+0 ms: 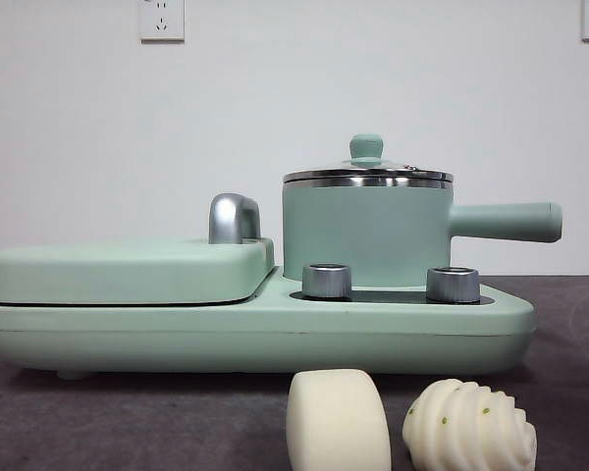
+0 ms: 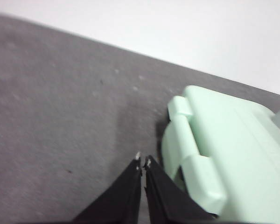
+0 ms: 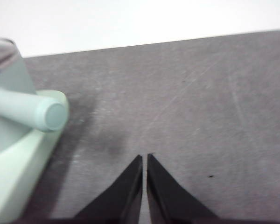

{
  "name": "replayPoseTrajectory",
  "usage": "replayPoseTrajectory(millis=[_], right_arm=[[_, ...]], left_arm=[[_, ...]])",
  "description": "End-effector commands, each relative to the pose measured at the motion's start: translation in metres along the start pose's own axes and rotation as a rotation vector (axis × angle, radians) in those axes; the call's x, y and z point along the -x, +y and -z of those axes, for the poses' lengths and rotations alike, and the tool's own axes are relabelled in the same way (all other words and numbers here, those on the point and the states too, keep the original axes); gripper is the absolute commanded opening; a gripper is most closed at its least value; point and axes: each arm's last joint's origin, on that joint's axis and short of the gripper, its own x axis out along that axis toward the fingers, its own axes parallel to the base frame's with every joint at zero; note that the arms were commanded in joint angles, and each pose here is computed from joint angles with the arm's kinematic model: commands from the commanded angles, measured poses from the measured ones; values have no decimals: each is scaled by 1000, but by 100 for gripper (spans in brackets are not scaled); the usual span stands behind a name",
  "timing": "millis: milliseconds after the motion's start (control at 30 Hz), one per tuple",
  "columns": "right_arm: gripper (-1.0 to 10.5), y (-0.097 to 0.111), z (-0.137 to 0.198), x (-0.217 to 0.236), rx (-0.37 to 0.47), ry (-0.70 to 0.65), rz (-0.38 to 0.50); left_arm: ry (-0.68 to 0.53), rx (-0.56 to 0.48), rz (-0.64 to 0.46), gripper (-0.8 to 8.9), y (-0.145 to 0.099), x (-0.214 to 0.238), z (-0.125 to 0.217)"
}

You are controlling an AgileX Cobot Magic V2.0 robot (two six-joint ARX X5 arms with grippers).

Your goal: Put the buns in a small steamer

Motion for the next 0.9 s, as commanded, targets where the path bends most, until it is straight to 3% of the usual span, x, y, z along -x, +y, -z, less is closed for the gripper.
replayPoseTrajectory(millis=[33,200,400,733,900], right_arm=[[14,4,-16,5,-113,-53,-40],[14,13,-49,17,-200,-73,-120],[14,26,-95,29,-180,17,-251],[14,46,-158,24,15,257,-538],[14,50,-175,17,80,292,-636]], left_arm=[[-24,46,45,16,-8,4,-18],[-21,43,104,16,-21,7,-47],[42,35,210,16,-40,1,-88],[265,-81,507,16,-79,-26,-149],[348,-96,655,16,-94,-40,-161]])
